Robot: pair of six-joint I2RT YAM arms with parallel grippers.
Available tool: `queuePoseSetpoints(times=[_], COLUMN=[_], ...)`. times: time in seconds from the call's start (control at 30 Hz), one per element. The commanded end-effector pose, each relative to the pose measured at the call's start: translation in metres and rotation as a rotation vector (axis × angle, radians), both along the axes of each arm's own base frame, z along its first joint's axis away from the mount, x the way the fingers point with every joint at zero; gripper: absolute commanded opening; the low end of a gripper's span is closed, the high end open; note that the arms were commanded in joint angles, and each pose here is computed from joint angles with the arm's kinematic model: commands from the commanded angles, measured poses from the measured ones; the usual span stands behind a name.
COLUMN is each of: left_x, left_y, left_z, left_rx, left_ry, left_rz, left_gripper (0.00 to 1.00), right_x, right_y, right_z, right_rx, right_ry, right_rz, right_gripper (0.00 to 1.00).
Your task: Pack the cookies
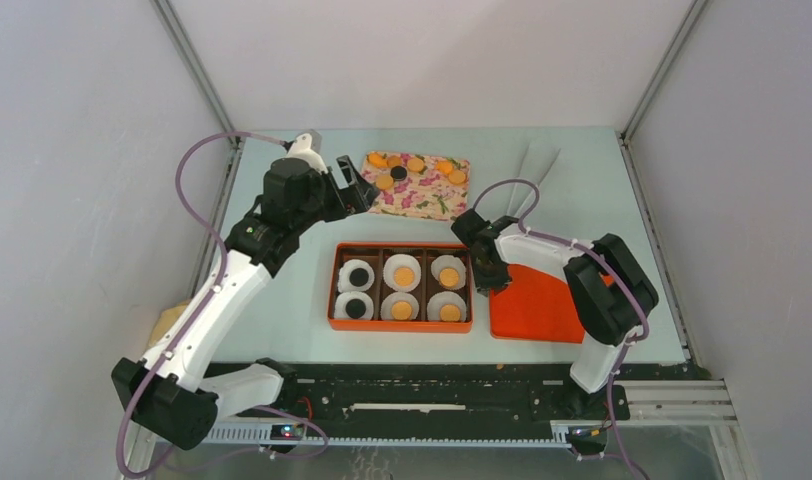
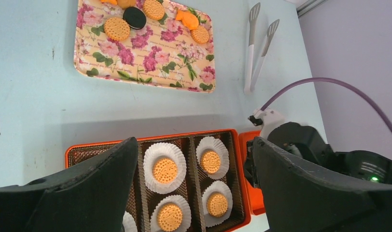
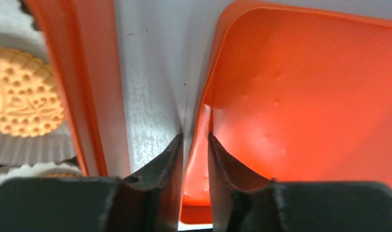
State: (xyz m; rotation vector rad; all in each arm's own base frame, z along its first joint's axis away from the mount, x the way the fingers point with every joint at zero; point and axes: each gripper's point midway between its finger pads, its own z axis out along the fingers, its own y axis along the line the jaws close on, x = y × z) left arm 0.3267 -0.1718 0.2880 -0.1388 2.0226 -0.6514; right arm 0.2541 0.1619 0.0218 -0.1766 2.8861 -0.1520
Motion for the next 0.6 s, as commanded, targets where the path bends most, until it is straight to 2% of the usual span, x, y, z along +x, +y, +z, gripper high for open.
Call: queuePoseSetpoints(times=[0.0,0.1,0.13,0.17,0.4,0.57], left_x=[-0.005,-0.004,-0.002,0.000,0.016,0.034], left_y=[0.004,0.001,0.000,-0.001,-0.010,-0.024], left_z=[0.000,-0.004,-0.007,-0.007,-0.012,-0.011], left_rx=[0.021,0.019,0.018,0.018,0.010,0.007], left_ry=[-0.027,-0.014,-0.006,-0.003,0.034,0.038], left_rz=[-0.001,-0.010,-0.011,-0.009,-0.005,-0.045], left_gripper=[0.93,0.93,0.93,0.93,0.92,0.91], right_x=[-0.008,-0.009,-0.009,-0.009,-0.001,0.006], right_y=[0.005,-0.001,-0.011,-0.014,-0.024,-0.015], right_z=[-0.020,-0.021,-0.014,-0.009,0.048,0.094], right_rx=[-0.008,-0.039,-0.084,-0.094,-0.066,-0.037], right_ry=[0.031,0.021,-0.005,-0.020,-0.175,-0.295], right_rz=[-0.058,-0.092,-0.115,-0.117,-0.118,0.006], right_gripper=[0.26,0.15,0.04,0.00,0.00,0.00])
